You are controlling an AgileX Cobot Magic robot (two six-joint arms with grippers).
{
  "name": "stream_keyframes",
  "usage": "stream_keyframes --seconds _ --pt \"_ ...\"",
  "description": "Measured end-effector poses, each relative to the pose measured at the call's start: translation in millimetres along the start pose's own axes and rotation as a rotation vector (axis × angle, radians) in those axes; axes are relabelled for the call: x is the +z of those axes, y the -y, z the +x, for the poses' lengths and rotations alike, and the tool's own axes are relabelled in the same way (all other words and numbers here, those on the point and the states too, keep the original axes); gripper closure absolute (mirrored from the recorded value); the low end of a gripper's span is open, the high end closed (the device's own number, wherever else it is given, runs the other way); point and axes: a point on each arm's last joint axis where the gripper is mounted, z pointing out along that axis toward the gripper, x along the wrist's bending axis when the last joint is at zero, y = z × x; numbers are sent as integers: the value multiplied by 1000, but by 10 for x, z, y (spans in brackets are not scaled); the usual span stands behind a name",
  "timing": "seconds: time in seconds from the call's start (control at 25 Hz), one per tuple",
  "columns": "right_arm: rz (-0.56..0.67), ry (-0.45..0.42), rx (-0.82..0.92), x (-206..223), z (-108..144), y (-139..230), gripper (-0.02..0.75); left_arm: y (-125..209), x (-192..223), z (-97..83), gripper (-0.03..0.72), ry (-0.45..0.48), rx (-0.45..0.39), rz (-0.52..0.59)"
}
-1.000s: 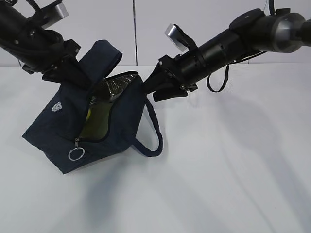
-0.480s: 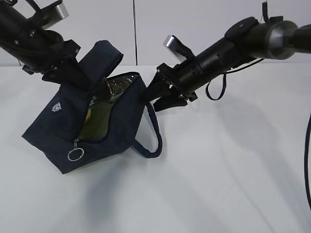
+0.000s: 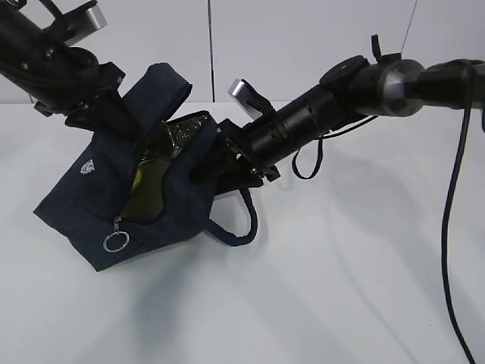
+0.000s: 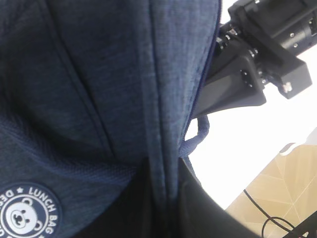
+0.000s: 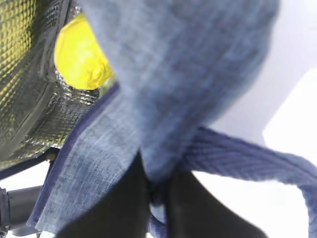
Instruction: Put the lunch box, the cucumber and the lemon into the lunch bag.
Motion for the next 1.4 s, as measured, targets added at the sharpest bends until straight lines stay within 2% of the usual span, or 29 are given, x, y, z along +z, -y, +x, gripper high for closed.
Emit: stream_keyframes --seconds 0.08,0.28,0.36,0.68,1.04,1.4 --pt "0 0 0 0 0 0 381 0 0 0 671 0 0 0" --pt "-2 1 0 0 -1 -2 668 1 0 -1 671 1 0 2" --pt "-4 3 0 0 -2 -3 716 0 3 -9 671 5 -1 1" --pt "-16 29 -22 -85 18 -67 727 -6 26 -64 671 29 -5 -4" --pt "-5 242 -154 -536 434 -223 727 -44 125 -293 671 109 -15 -40" --pt "-2 373 -193 -796 628 -206 728 -59 194 -462 671 180 -34 -57"
